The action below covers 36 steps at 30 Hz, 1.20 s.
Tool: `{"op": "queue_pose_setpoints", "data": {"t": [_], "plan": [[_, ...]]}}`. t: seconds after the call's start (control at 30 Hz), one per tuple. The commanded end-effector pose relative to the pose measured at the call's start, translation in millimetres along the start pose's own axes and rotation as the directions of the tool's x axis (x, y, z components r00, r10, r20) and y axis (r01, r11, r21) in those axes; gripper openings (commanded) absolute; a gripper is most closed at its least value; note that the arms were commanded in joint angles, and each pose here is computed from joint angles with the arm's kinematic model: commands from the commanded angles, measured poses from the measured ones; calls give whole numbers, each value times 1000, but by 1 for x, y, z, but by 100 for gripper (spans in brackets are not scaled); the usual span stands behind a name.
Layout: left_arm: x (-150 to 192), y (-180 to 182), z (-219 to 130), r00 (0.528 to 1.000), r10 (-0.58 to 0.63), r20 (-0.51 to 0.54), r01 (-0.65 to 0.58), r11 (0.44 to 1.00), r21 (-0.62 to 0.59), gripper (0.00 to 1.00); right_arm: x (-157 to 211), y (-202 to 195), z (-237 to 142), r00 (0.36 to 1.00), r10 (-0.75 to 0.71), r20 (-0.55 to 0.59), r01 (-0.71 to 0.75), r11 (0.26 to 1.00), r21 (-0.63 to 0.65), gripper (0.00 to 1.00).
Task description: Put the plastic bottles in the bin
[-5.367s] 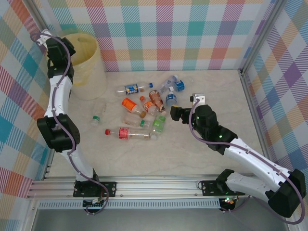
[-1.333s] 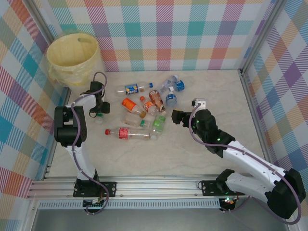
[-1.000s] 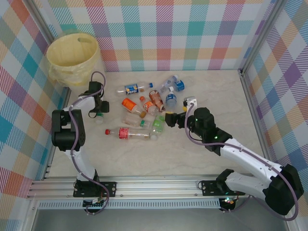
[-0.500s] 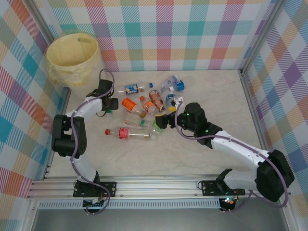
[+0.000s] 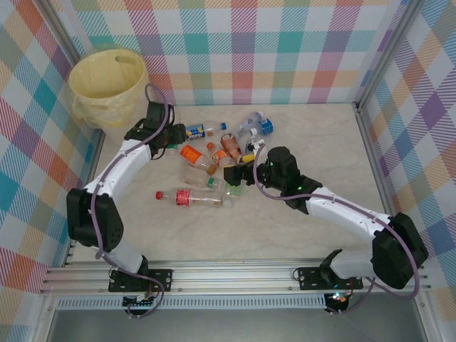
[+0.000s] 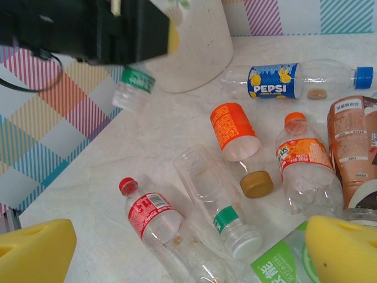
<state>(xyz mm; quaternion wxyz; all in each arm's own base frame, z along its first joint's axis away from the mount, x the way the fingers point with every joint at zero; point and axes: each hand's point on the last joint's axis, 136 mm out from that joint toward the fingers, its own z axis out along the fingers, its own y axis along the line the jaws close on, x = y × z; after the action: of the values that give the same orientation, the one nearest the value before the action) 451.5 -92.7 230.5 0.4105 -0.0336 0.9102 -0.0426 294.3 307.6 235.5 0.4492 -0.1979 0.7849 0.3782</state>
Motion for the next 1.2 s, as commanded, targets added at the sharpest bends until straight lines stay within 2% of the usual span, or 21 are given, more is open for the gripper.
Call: {"op": "queue_pose_setpoints", "data": {"t": [0.0,0.3,0.4,0.53,0.73,0.83,0.97,1.17], "plan": [[-43,-14,-41,989,-67,128,57,995,80,53,-10,6,-3,1000,10,23,-9,1000,-7,100],[-108,-20,-96,928,-162,335,116,981,153,53,-12,2,-12,998,23,52,-24,999,23,100],[-126,-10,-110,880,-222,419,183,974,133,53,-11,3,-12,999,29,44,-30,999,20,100],[-156,2,-133,778,-291,556,249,957,151,53,-10,4,-14,999,35,37,-35,999,13,100],[-191,18,-154,713,-245,657,266,961,70,51,-12,2,-20,998,50,38,-51,998,38,100],[-203,26,-165,661,-187,727,255,967,17,52,-11,1,-25,998,62,28,-64,997,54,100],[-220,43,-168,639,-83,765,256,960,-110,52,-9,-1,-31,997,69,26,-71,995,68,100],[-234,86,-140,672,-26,740,302,922,-241,52,-8,-3,-37,997,74,32,-77,993,86,100]]}}
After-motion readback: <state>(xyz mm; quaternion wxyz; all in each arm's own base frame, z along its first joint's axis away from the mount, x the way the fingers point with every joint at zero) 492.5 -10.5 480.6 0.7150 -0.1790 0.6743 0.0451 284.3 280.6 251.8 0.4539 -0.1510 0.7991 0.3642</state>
